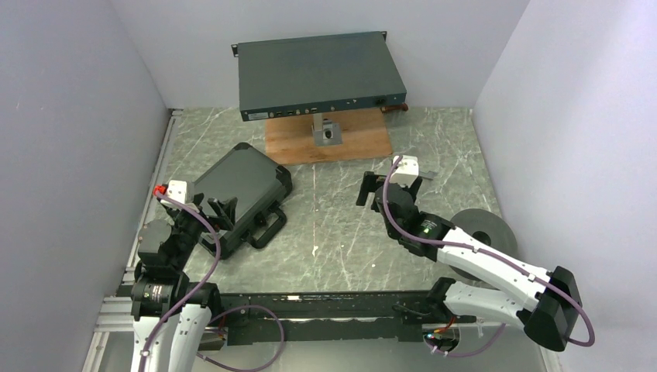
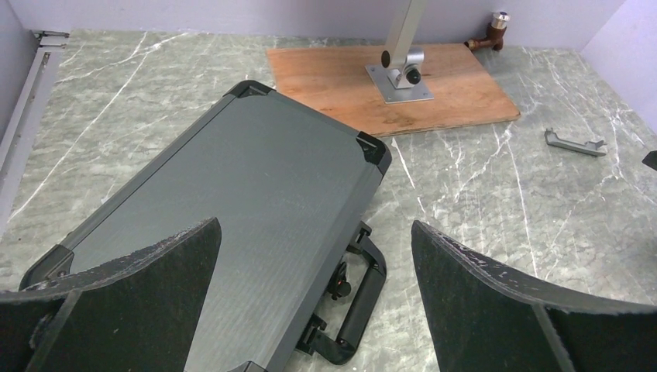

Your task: Pack up texas hold em set

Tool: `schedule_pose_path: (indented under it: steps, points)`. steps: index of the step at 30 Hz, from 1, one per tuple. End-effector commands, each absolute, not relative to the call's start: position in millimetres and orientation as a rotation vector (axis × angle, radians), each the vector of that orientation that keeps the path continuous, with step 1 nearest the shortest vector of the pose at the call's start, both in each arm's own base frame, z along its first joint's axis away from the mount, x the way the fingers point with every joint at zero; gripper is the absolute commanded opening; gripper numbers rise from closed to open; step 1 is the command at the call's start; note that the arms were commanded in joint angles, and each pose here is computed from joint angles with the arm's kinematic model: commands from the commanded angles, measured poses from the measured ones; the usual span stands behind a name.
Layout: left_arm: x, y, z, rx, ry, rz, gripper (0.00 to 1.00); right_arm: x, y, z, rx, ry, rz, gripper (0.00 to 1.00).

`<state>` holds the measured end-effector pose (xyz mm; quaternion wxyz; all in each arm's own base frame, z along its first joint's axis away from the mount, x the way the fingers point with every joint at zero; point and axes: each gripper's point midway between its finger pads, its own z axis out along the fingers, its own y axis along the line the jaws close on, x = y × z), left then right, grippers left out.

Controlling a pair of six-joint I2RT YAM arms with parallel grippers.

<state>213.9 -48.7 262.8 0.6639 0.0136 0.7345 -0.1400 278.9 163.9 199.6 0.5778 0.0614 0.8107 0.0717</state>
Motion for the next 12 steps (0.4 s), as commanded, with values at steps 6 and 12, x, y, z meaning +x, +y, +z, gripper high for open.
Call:
schedule_pose_path:
  steps: [6,12]
  points:
    - [213.5,-47.2,269.3,0.041,1.636,-0.296,1.0,280.0,176.5,207.2,0.135,1.884,0.247,1.0]
    - [212.1,-46.5,270.5,0.041,1.632,-0.29,1.0,280.9,175.3,219.1,0.167,1.829,0.288,1.0]
